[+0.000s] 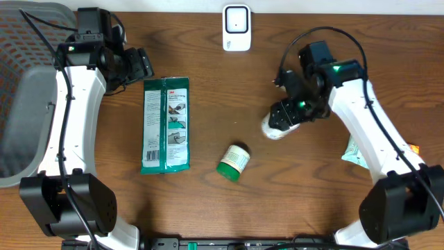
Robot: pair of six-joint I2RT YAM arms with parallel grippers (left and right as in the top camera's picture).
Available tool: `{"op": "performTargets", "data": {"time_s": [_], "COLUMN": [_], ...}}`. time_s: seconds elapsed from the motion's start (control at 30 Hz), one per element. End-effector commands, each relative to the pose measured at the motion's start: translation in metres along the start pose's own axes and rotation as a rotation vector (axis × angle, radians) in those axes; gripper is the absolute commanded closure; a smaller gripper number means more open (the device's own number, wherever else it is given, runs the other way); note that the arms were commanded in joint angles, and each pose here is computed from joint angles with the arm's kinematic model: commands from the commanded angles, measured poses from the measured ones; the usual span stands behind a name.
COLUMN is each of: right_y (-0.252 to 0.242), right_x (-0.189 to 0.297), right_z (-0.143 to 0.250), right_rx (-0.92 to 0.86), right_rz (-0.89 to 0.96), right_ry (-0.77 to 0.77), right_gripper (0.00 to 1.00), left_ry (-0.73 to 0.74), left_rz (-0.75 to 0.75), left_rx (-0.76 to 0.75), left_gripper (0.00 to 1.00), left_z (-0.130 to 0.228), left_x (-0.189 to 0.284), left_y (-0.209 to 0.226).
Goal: Scan the item barcode
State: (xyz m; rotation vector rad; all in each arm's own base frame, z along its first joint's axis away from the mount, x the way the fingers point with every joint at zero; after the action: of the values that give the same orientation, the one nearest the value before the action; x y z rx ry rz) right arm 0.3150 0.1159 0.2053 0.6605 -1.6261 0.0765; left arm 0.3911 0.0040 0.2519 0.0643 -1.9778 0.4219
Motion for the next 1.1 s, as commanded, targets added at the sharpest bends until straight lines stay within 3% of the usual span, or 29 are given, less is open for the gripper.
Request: {"op": "performTargets", "data": {"time_s": [0.0, 0.2, 0.37, 0.4, 0.47, 0.57, 0.7, 1.07], "right_y": [0.033, 0.034, 0.024, 0.02, 0.012, 0.001, -0.012, -0.012], "right_x": [0.036, 0.056, 0.063, 0.063, 0.063, 0.061, 0.059, 0.058], "right_z": [-0.006, 0.003, 0.009, 0.01, 0.008, 0.005, 0.003, 0.001], "right_rx": [0.241, 0.332, 0.343, 0.337, 0.308, 0.179, 0.085, 0.091], "right_rz": [-0.301, -0.509, -0.52, -0.506, -0.472, -0.405, -0.332, -0.313], "right_ry": [-0.16, -0.262, -0.287, -0.286, -0.288, -0.258, -0.239, -0.239], "right_gripper": [0.51, 0.59, 0.6, 0.66, 0.88, 0.88, 0.99, 0.99], "left_ry": [0.005, 0.005, 0.005, 0.006, 0.005, 0.005, 0.005, 0.005], "left_rz": [-0.014, -0.014, -0.014, -0.013, -0.014, -0.014, -0.014, -0.013], "left_rx": [0.002, 0.002, 0.002, 0.002, 0.002, 0.002, 0.002, 0.002], "left_gripper": [0.19, 0.19, 0.19, 0.19, 0.19, 0.19, 0.19, 0.19], "left_z": [0.0, 0.0, 0.0, 0.0, 0.0, 0.0, 0.0, 0.0], "left_x": [-0.002, -0.002, -0.002, -0.002, -0.002, -0.002, -0.002, -0.002], "left_y": [0.003, 0.003, 0.003, 0.003, 0.003, 0.003, 0.003, 0.003]}}
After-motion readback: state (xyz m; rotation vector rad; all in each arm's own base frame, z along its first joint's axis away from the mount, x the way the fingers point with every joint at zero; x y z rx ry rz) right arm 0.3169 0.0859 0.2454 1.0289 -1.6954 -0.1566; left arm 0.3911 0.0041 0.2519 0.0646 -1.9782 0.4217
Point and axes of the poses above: each gripper's point midway between its finger pads, its own x axis back along the fingers, its own y axis along the line the jaws close on, z = x × y, the point moved 7 cm from there along x, back along the fingers, and after that the axes turned 1 degree about -x, right-handed, at the moved point
